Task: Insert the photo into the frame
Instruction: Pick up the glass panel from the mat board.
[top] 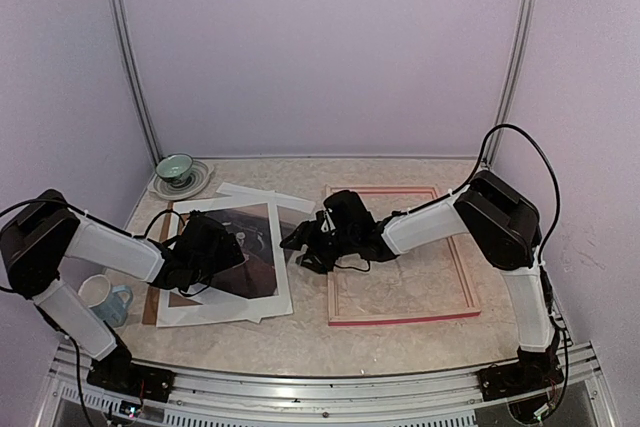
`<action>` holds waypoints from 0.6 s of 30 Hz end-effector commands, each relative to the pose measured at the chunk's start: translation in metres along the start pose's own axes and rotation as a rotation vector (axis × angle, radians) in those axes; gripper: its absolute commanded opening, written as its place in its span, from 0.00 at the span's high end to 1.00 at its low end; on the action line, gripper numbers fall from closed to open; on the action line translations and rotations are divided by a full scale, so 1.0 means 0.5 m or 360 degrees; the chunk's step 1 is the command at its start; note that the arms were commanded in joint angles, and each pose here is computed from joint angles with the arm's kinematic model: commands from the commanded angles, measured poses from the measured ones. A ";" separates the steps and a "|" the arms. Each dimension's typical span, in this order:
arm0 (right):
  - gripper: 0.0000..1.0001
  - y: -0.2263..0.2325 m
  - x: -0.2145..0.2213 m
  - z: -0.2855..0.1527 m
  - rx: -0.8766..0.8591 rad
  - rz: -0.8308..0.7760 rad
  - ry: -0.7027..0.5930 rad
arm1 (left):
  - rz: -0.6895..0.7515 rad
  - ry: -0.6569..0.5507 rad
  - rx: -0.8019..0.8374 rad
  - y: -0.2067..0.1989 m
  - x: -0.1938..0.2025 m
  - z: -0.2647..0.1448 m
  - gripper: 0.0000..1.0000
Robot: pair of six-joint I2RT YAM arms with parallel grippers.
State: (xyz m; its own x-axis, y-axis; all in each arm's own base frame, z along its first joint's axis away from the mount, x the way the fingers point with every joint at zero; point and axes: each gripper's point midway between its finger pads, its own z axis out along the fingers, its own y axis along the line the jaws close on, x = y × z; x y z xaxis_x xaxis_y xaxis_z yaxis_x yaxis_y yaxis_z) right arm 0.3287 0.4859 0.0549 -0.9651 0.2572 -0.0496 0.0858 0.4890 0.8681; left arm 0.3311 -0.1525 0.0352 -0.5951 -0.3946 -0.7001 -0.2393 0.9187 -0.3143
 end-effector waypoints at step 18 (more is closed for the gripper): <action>0.88 0.013 -0.004 -0.031 -0.0153 -0.0044 -0.0031 | -0.0001 0.0063 0.0033 -0.003 0.017 -0.009 0.01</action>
State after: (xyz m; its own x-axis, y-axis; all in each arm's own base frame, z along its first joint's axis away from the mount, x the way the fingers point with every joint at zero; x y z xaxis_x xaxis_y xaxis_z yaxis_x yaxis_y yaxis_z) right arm 0.3218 0.4788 0.0467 -0.9671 0.2523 -0.0337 0.0856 0.4471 0.8904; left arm 0.3312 -0.1529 0.0362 -0.5941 -0.3967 -0.6998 -0.2380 0.9177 -0.3182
